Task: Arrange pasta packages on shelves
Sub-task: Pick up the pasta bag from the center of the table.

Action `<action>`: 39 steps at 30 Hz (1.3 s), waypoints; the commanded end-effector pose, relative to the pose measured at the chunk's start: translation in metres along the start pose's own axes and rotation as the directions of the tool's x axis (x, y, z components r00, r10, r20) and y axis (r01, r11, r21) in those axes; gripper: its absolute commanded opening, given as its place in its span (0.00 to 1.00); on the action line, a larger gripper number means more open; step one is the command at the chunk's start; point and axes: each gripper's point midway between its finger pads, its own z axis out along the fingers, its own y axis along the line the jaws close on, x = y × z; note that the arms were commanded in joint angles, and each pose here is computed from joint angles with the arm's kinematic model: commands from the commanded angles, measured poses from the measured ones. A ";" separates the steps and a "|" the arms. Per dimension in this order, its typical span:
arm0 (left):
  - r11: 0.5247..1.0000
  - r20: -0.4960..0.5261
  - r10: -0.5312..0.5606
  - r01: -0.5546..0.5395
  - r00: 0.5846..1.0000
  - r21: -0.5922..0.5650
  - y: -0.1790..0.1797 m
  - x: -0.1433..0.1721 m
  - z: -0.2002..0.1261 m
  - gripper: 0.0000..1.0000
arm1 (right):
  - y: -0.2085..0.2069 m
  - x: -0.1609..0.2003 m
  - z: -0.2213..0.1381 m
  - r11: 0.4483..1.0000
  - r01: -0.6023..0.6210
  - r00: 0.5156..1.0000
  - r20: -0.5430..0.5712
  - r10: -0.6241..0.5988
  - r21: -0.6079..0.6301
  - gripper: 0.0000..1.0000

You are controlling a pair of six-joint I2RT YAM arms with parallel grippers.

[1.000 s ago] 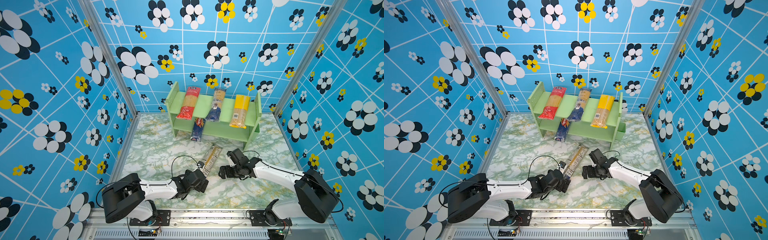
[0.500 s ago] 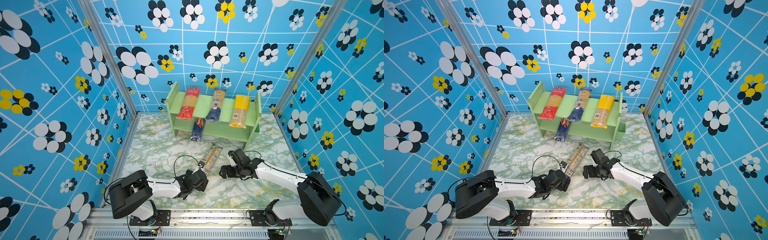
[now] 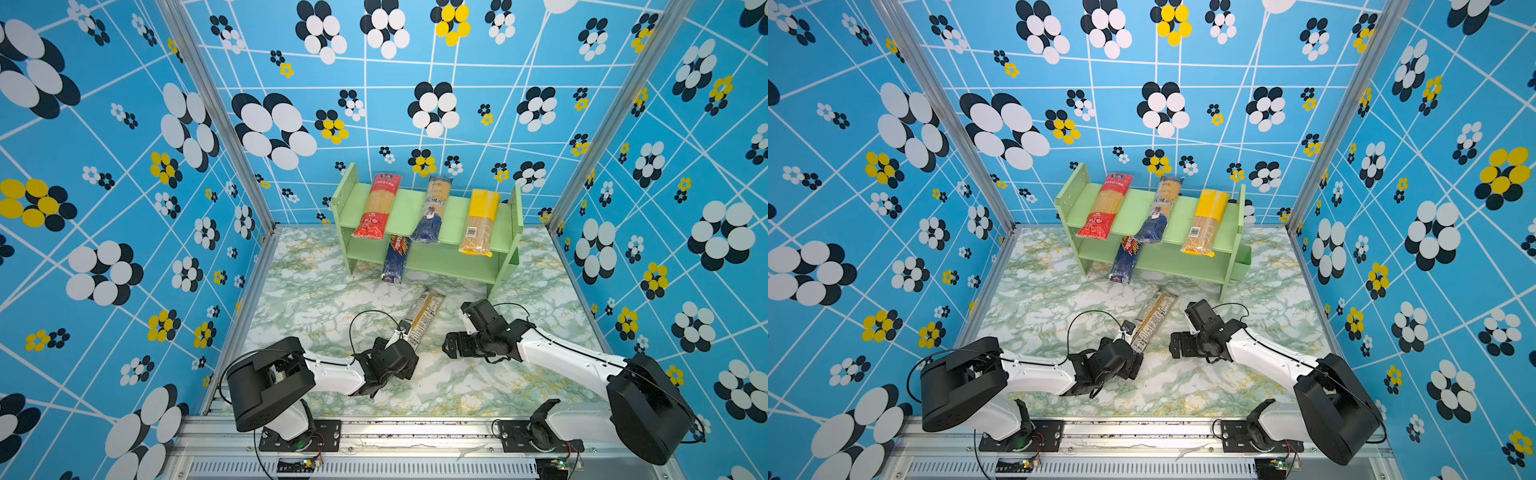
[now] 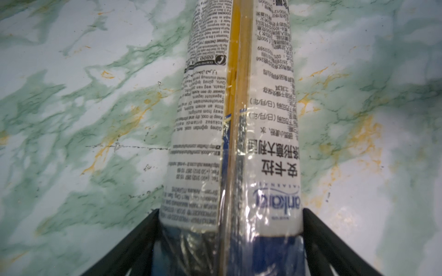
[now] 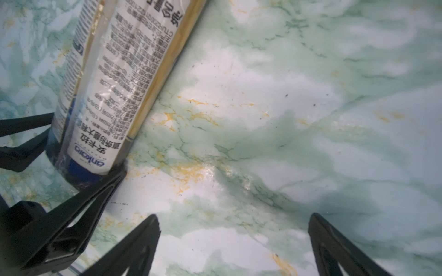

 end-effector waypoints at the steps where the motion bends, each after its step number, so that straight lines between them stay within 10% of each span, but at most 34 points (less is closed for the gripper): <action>1: 1.000 -0.013 0.021 -0.021 1.000 0.002 -0.004 0.004 0.004 0.85 | -0.012 0.006 -0.003 0.999 0.002 1.000 -0.005 -0.002 0.039 0.99; 9: 1.000 -0.026 0.018 -0.018 1.000 -0.011 -0.002 0.007 0.007 0.77 | -0.016 0.006 -0.006 0.999 -0.002 1.000 0.002 0.002 0.054 0.99; 30: 0.999 -0.034 0.044 -0.044 0.998 0.013 -0.015 -0.004 0.012 0.20 | -0.025 0.007 -0.016 0.997 -0.022 0.999 0.036 0.019 0.071 0.99; 33: 0.999 -0.037 0.040 -0.040 0.998 0.007 -0.015 -0.006 0.013 0.00 | -0.027 0.008 -0.016 0.997 -0.026 0.999 0.036 0.023 0.075 0.99; 39: 1.000 -0.028 0.025 -0.025 0.999 -0.004 -0.014 -0.010 0.012 0.00 | -0.028 0.008 -0.017 0.997 -0.027 0.999 0.040 0.024 0.074 0.99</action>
